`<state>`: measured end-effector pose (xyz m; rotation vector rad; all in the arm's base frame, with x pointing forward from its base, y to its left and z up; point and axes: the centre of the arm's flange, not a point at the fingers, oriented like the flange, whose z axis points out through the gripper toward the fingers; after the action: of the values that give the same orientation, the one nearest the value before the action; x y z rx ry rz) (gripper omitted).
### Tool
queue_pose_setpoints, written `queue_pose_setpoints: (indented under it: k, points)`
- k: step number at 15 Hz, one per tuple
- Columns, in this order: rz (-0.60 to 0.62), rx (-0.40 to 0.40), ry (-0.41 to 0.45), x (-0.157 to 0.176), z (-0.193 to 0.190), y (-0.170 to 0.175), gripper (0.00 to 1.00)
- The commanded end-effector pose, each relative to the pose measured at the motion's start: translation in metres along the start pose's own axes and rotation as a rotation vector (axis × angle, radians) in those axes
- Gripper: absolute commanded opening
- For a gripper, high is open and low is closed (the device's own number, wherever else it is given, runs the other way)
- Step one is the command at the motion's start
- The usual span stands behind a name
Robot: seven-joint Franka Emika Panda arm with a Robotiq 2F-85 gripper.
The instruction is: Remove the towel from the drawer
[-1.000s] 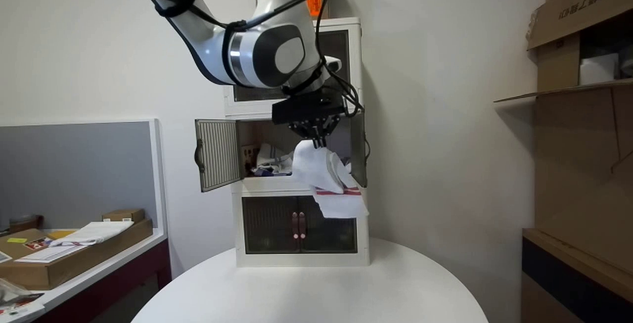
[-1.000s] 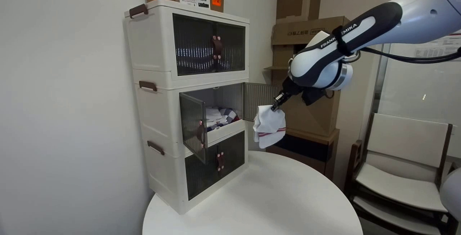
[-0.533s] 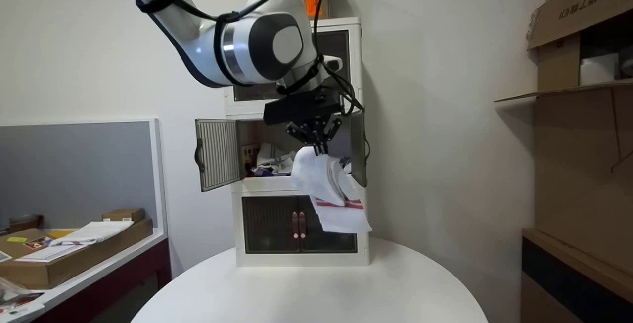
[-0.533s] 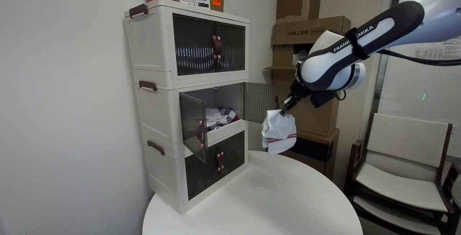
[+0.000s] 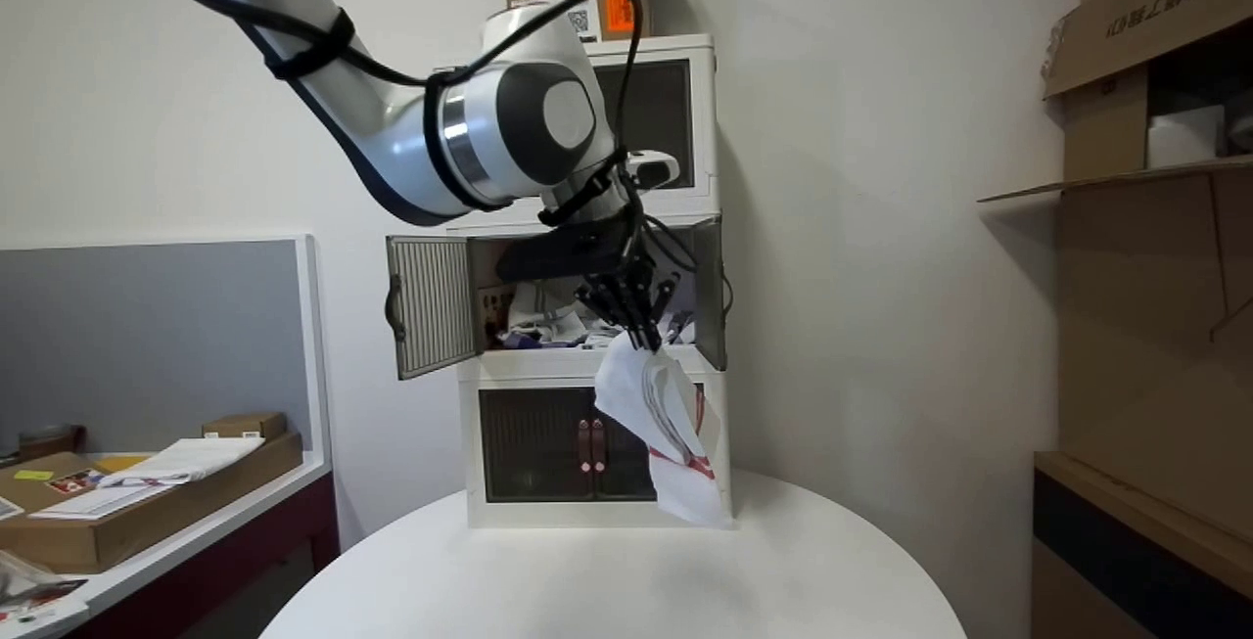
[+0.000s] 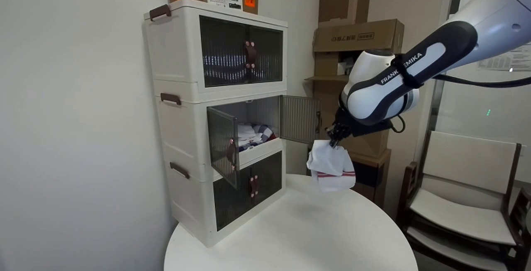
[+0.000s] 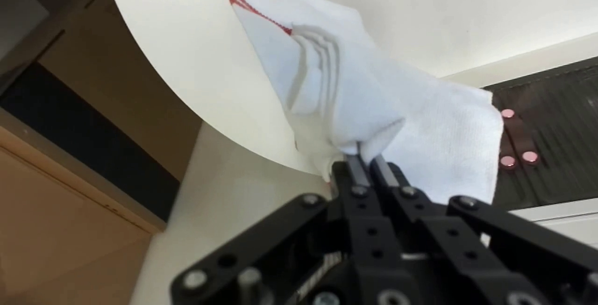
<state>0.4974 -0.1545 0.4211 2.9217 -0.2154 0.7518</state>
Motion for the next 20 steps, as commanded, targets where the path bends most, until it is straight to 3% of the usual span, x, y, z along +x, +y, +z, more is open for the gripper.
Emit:
queue_pose_setpoints:
  k: [1,11,16,18,20]
  points:
    - [0.157,-0.106,-0.045,-0.004,0.014,-0.014,0.01]
    - [0.490,-0.400,-0.124,-0.011,0.077,-0.021,0.01]
    - [0.456,-0.577,-0.167,0.001,0.088,-0.038,0.01]
    - [0.448,-0.607,-0.179,0.004,0.092,-0.040,0.01]
    - [0.430,-0.585,-0.174,0.005,0.101,-0.044,0.01]
